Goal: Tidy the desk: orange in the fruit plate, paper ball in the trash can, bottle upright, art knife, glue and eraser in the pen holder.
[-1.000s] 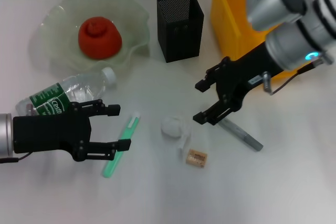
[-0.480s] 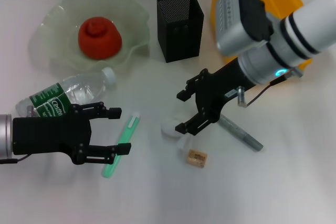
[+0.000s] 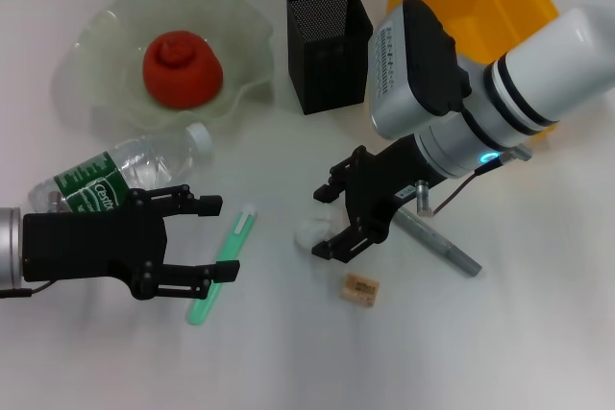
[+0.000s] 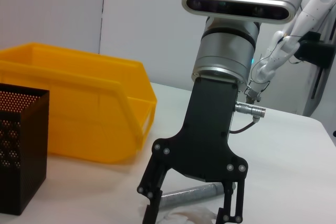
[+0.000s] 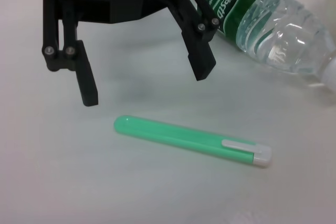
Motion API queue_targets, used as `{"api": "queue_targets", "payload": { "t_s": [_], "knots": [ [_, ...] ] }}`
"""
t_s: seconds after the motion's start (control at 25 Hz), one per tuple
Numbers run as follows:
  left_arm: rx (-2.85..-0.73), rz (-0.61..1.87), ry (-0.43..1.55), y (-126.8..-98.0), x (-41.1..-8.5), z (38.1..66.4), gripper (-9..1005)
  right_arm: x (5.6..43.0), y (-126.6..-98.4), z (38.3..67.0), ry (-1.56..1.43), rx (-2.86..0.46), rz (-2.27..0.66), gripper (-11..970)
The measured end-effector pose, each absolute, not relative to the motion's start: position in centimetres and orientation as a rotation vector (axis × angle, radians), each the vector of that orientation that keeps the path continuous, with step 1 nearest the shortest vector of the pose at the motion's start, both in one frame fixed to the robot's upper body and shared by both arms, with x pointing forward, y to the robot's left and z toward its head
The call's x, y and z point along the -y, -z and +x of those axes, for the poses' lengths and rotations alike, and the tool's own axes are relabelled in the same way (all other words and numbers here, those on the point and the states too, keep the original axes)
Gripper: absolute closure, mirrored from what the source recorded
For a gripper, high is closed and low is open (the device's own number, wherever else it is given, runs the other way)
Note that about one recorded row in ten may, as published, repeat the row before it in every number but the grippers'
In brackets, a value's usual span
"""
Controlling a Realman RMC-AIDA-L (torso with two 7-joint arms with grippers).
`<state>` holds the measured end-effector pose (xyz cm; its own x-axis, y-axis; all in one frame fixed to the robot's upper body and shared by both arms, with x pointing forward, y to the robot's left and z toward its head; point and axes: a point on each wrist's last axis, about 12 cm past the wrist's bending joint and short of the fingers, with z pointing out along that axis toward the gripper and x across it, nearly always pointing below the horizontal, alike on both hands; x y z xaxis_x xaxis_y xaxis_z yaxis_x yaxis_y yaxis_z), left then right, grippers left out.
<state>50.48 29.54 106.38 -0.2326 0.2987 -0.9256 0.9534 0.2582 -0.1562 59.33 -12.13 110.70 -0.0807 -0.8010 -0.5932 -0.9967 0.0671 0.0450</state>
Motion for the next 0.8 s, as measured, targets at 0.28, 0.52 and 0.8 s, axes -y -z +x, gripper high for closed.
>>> {"api": "queue_targets", "payload": {
  "t_s": [0.28,0.52,0.8],
  "knots": [
    [-1.706,1.164,0.991,-106.4,-29.8,50.5,143,12.3,-110.7,59.4,-0.657,-1.960,-1.755,287],
    [-1.711,1.155,0.984,-106.5,-30.0,50.5,143,14.0,-111.8,59.7,-0.759,-1.977,-1.629,428],
    [-1.704,1.132,0.977,-106.7,-30.3,50.6,143,18.9,-113.4,59.0,-0.949,-1.865,-1.365,451]
  ]
}}
